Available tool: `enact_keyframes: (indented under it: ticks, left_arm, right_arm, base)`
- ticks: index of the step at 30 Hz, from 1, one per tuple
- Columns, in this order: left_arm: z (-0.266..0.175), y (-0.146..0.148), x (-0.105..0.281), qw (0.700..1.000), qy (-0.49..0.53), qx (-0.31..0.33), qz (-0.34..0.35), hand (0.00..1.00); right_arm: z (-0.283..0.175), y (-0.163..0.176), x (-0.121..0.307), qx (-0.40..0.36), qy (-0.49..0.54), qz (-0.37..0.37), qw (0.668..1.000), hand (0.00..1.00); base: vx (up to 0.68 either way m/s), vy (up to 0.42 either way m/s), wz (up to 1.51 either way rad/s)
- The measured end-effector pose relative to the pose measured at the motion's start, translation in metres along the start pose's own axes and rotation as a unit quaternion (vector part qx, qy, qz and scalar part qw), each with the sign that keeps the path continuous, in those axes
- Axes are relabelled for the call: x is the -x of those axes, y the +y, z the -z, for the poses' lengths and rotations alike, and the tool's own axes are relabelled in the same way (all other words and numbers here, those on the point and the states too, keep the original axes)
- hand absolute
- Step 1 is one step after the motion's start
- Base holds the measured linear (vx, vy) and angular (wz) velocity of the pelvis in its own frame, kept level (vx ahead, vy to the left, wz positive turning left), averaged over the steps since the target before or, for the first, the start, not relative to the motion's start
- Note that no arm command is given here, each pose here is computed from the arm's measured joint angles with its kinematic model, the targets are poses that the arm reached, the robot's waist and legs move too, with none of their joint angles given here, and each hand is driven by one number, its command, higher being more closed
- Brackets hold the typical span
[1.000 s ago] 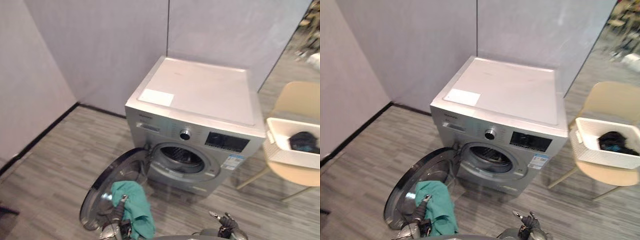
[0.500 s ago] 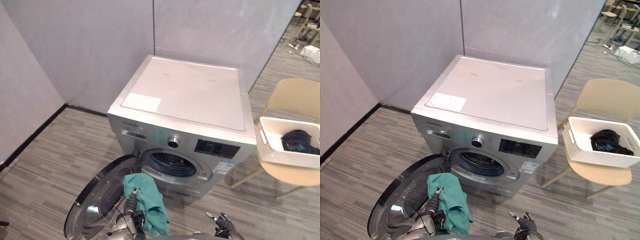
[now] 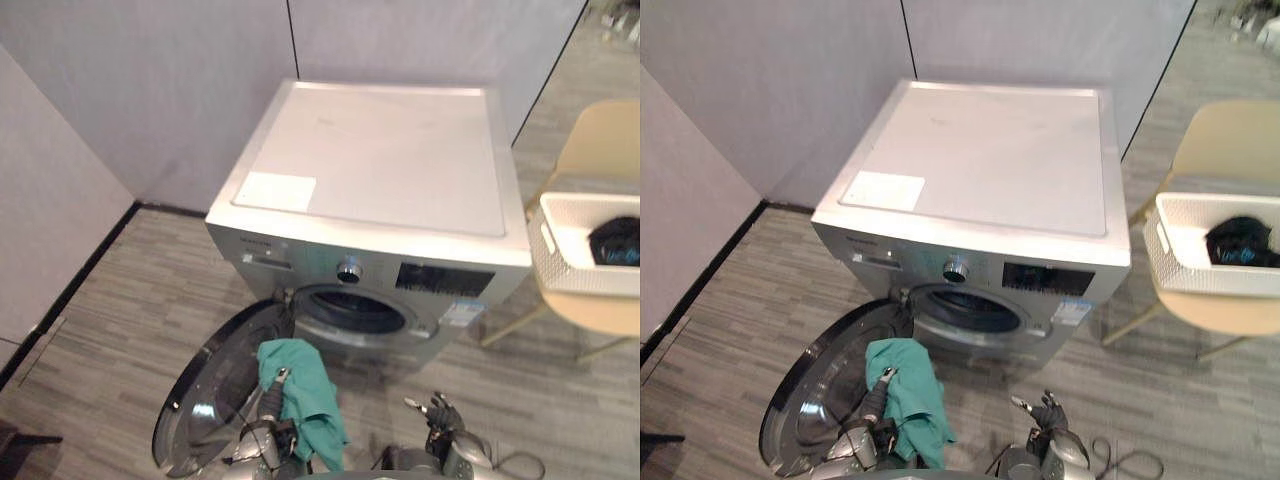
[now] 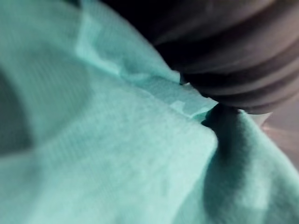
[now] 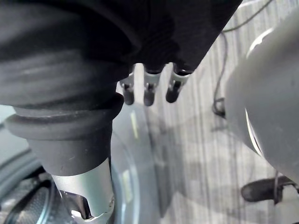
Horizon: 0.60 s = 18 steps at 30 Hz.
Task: Pick up the laundry basket with both hands and put the clothes into the washing machine.
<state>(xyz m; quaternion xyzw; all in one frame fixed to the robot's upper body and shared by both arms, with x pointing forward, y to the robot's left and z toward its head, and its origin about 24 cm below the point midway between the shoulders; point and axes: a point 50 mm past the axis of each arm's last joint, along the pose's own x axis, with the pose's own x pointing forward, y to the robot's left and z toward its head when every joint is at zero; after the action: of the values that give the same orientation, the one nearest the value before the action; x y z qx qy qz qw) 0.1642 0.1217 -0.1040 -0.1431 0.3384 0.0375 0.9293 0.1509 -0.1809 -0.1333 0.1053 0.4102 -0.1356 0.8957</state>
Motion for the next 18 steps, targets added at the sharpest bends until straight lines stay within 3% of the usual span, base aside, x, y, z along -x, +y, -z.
enact_keyframes:
  ticks: [7, 13, 18]
  left_arm:
    - [-0.064, -0.046, -0.017, 0.992, -0.101, -0.027, 0.076, 1.00]
    - [-0.117, -0.104, -0.022, 0.970, -0.176, -0.077, 0.151, 1.00]
    - [-0.186, -0.134, -0.022, 0.950, -0.263, -0.075, 0.150, 1.00]
  right_arm:
    - [-0.050, 0.041, -0.004, 0.052, -0.089, -0.064, 0.993, 0.00]
    - [-0.099, 0.067, 0.003, 0.052, -0.187, -0.091, 0.977, 0.00]
    - [-0.144, 0.086, 0.014, 0.027, -0.264, -0.110, 0.958, 0.00]
  base:
    - [-0.27, 0.021, -0.05]
    - [-0.17, 0.030, -0.12]
    - [-0.10, 0.024, -0.19]
